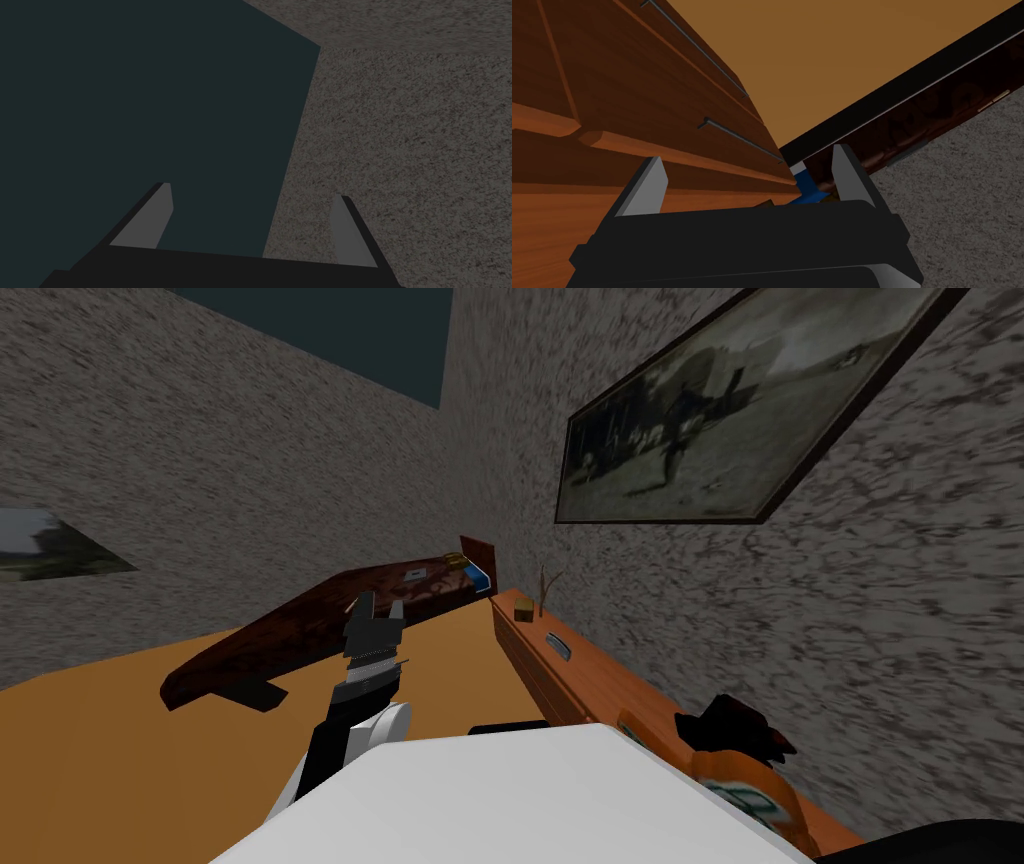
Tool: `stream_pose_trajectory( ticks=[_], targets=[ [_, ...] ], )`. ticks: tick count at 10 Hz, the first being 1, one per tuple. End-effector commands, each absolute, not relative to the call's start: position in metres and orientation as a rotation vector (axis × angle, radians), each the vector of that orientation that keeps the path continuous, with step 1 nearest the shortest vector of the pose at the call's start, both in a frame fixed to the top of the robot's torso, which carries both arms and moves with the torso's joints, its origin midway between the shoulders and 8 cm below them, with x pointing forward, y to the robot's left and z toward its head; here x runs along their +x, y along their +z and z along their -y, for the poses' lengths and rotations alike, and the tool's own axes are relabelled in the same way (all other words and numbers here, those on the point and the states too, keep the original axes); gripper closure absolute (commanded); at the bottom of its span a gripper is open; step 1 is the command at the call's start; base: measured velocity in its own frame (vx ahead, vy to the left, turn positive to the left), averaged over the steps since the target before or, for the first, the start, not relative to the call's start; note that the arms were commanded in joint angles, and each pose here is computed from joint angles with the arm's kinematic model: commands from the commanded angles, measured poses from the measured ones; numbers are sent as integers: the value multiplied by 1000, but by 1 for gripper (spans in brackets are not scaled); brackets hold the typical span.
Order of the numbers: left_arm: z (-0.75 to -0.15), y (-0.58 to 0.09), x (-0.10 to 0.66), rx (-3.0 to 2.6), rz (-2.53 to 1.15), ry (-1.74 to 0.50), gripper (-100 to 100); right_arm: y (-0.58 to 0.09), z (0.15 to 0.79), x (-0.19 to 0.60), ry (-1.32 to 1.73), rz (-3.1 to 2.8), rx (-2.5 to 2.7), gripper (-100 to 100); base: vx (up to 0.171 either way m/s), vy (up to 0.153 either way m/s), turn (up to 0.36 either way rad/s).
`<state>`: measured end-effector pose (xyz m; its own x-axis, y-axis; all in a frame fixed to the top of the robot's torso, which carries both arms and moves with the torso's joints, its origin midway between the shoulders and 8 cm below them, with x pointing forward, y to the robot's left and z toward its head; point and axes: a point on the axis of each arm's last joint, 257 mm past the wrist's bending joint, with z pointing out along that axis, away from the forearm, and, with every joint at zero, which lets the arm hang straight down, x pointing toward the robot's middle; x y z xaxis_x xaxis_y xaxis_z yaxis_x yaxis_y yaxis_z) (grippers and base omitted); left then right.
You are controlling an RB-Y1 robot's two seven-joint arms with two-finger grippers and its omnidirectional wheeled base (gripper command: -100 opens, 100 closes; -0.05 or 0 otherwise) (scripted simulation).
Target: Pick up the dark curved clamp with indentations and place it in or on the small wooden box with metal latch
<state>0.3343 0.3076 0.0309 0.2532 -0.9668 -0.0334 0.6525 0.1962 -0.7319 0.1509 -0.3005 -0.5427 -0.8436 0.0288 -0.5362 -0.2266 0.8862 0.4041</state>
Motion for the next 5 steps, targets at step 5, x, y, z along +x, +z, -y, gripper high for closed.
stream_pose_trajectory(
  ticks=[5],
  targets=[
    [-308, 31, 334, -676, -564, -1222, 0, -553, 389, 124, 450, -2638, -271, -100, 107, 34, 128]
  ],
)
